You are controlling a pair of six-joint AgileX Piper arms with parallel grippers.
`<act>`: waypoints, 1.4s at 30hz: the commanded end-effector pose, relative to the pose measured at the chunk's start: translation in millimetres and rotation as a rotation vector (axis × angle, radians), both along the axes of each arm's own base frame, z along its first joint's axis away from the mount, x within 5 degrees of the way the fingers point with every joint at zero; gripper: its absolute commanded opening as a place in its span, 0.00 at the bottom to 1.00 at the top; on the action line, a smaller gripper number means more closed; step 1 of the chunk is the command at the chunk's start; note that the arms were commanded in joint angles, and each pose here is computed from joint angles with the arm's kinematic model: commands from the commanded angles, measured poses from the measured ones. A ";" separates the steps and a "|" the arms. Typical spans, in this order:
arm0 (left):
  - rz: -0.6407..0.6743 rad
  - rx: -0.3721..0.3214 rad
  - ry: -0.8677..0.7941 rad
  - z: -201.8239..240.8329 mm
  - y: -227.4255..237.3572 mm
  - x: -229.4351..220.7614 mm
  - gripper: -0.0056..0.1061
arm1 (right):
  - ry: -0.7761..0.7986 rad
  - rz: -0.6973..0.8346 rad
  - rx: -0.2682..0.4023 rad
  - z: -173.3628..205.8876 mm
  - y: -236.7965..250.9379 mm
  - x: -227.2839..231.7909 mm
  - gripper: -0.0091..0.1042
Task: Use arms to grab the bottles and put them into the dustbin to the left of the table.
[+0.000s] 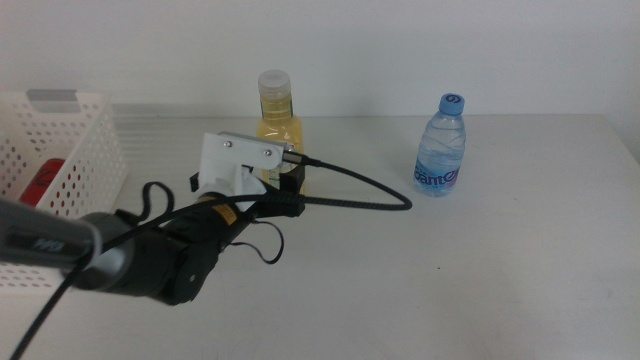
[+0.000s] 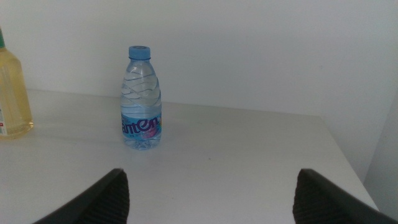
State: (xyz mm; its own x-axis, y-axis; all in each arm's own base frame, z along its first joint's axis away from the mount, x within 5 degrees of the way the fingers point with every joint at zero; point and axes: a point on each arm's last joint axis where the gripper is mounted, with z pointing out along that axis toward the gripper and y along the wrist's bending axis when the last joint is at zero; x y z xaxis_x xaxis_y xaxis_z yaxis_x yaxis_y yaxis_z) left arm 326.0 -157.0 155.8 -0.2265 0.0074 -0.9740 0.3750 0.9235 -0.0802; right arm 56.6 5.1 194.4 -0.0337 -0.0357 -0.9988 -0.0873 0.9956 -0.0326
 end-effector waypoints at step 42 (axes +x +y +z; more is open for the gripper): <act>0.031 -0.091 -0.190 27.1 -21.3 76.9 0.06 | -0.115 -0.010 -0.013 11.5 -0.9 -2.6 0.71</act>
State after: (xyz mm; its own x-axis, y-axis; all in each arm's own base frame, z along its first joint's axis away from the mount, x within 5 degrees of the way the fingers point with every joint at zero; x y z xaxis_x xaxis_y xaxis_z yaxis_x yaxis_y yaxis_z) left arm 403.1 -178.2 130.3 -0.1981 -0.0029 -0.9802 0.3533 0.9326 -0.0741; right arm 56.6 5.1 194.4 -0.0337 -0.0357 -0.9988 -0.0873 0.9956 -0.0326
